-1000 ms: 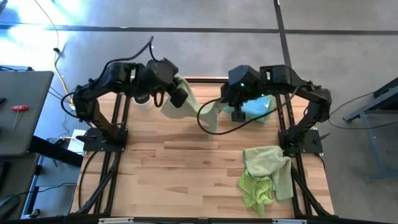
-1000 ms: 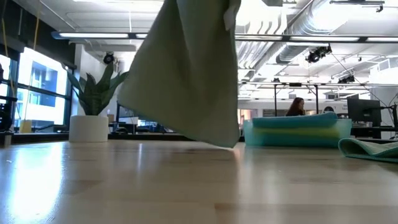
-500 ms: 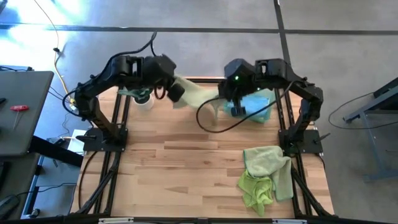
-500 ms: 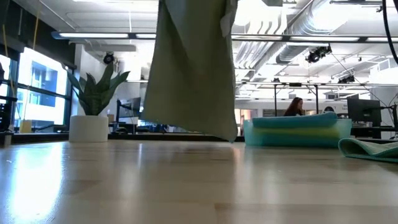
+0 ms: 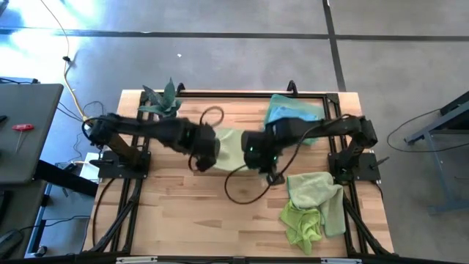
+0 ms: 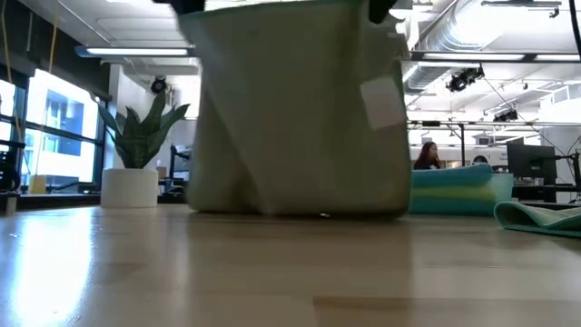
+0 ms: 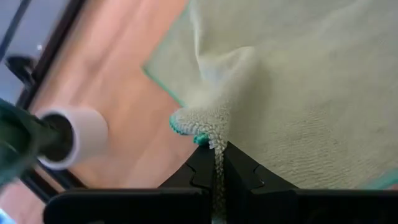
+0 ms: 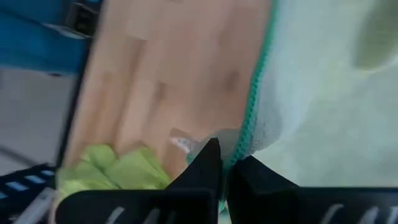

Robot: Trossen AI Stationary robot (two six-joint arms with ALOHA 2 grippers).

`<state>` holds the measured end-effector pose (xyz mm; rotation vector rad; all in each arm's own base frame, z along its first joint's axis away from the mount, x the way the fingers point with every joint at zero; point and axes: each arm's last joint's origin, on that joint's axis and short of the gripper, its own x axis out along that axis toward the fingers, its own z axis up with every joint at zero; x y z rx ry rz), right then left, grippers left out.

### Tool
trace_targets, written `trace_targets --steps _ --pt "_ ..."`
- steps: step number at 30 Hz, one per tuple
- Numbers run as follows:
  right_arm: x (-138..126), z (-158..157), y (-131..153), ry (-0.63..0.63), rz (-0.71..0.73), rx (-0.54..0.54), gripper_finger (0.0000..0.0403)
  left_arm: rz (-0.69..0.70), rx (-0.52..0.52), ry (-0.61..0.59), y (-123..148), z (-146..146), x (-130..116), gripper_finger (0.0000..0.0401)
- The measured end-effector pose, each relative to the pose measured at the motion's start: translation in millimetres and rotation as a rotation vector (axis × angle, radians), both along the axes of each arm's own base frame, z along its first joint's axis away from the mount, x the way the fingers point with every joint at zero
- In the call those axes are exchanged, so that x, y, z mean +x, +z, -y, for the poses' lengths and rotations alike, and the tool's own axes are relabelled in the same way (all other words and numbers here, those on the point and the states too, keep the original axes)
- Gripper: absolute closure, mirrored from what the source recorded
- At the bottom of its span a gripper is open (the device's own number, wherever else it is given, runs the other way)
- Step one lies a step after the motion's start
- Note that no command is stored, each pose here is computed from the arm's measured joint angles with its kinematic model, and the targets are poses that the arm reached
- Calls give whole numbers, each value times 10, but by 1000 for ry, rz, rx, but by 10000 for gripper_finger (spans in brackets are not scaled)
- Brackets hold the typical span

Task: Fold microfiber towels
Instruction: Fold the left green microfiber cloth

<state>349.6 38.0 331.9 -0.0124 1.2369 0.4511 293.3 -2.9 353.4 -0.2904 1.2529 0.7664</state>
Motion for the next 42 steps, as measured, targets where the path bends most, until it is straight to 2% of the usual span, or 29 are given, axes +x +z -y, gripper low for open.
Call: trace_targets --steps 5,9,15,19,22,25,29,34,38,42 --pt "76 -85 -316 39 4 183 403 -56 -114 -10 -374 264 8 394" --pt "120 -112 -529 45 26 257 403 33 -193 7 -663 466 93 394" --pt "161 -275 -859 58 69 410 403 83 -190 121 -997 620 63 393" --pt "183 -352 -1007 11 90 479 403 45 -170 188 -1191 661 -32 393" --pt "180 -385 -1056 -26 98 440 403 36 -123 214 -1277 648 -77 393" --pt "179 -390 -1072 -63 119 349 403 70 -37 251 -1293 592 -79 393" --pt "191 -337 -1078 -101 133 300 403 122 95 267 -1274 501 -59 393" --pt "218 -178 -1094 -237 134 221 403 170 222 279 -1253 415 -40 393" --pt "208 -60 -1113 -288 112 181 402 182 269 298 -1272 322 -31 393" --pt "164 38 -1143 -302 57 158 402 186 264 335 -1443 219 -30 393"
